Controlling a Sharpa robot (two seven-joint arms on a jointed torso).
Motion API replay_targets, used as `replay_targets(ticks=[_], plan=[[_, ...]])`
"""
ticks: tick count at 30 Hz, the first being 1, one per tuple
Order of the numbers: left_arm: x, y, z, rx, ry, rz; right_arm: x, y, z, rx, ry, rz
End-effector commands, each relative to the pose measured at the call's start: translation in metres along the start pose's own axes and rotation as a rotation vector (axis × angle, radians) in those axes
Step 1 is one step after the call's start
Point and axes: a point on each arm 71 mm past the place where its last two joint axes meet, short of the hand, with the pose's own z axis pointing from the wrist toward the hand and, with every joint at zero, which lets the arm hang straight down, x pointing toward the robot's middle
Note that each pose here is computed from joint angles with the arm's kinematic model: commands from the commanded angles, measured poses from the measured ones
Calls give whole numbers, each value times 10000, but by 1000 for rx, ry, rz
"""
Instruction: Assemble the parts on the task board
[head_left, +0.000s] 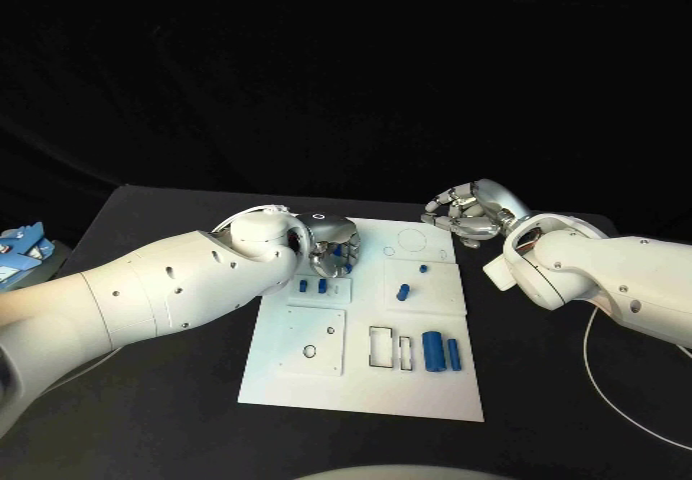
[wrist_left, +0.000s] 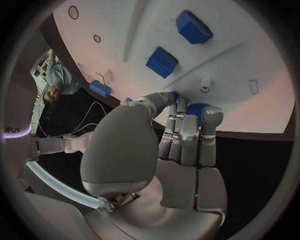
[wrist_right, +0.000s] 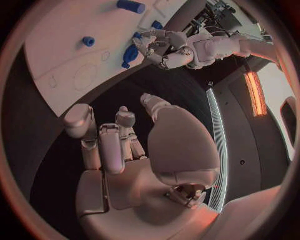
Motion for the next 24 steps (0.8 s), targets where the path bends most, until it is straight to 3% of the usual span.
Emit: replay_targets(ticks=[1, 14, 24], plan=[[83, -24, 7, 17, 46, -15, 17, 7, 0, -9, 17, -8], [46, 7, -15, 19, -12, -31, 17, 6, 2, -9, 15, -9], [-35, 25, -116, 36, -91, -69, 12, -4, -1, -7, 12, -11]])
